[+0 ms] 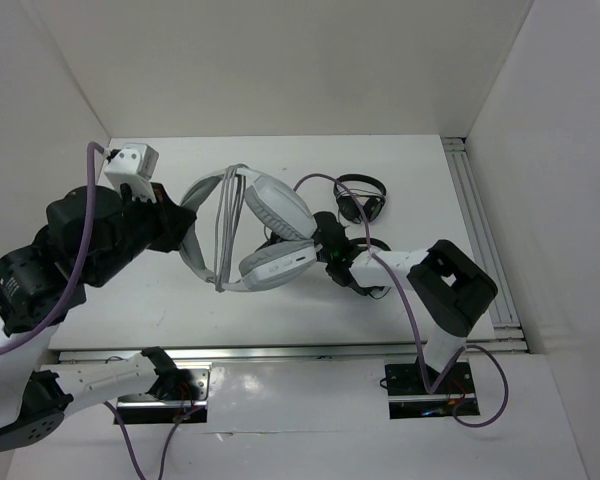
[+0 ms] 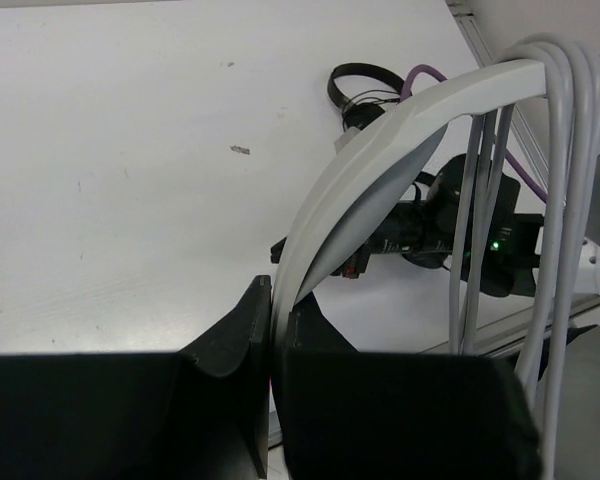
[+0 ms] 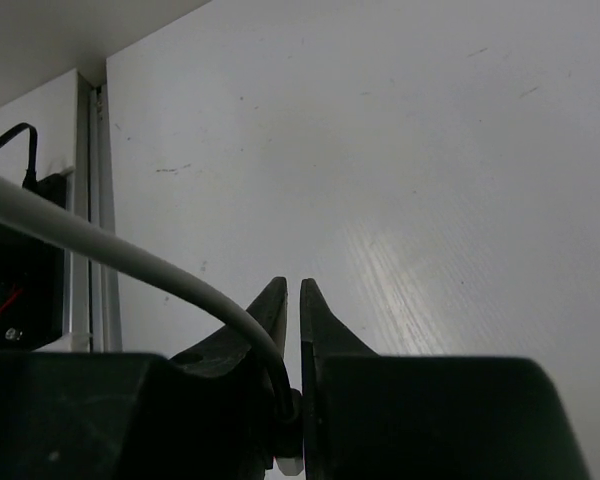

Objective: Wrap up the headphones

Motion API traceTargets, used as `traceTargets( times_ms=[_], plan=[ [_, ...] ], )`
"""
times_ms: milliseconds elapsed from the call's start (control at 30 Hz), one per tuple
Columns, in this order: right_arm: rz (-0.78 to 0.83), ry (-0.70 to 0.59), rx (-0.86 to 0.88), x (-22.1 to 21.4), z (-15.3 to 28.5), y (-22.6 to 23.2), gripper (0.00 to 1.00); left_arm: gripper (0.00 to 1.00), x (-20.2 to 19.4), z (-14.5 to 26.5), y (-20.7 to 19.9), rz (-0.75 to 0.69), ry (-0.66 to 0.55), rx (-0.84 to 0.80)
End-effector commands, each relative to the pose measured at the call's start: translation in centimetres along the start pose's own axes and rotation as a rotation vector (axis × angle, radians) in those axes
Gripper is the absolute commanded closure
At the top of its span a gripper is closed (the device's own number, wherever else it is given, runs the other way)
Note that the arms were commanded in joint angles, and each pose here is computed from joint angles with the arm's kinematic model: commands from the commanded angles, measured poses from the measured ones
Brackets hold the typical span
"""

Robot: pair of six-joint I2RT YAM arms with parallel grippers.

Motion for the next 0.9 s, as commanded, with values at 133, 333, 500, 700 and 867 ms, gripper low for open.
traceTargets(
  times_ms=[133,333,500,700,867],
  plan=[
    [0.011,-0.108,0.056,1.6,0.5,1.9,1.00,1.00,3.5,0.3,1.6,0.269,-0.202,0.176],
    [0.008,-0.037,0.169,-0.2,0.7,7.2,1.00,1.00,3.9,-3.4,2.6,0.366,-0.246,0.352],
    [0.062,0.012,0.206,-0.3,1.3,11.2,1.00,1.00,3.3,-7.7,4.8,0.359,-0.216,0.511],
    [0.205,0.102,0.093,0.8,3.3,15.6,1.00,1.00,-0.1,-11.5,9.0,0.295,-0.105,0.710],
    [0.419,0.189,-0.089,2.5,5.1,17.8,1.00,1.00,-5.4,-14.1,11.0,0.141,0.077,0.802]
  ],
)
Point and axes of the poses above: each gripper's point midway between its finger pads, its own z axis back along the fingers, its own y axis along the line the jaws close on, x = y × z, the point moved 4 cm from there along z, back along the fingers, and after that the axes turned 2 degrees about -z, right-handed, at the moved point
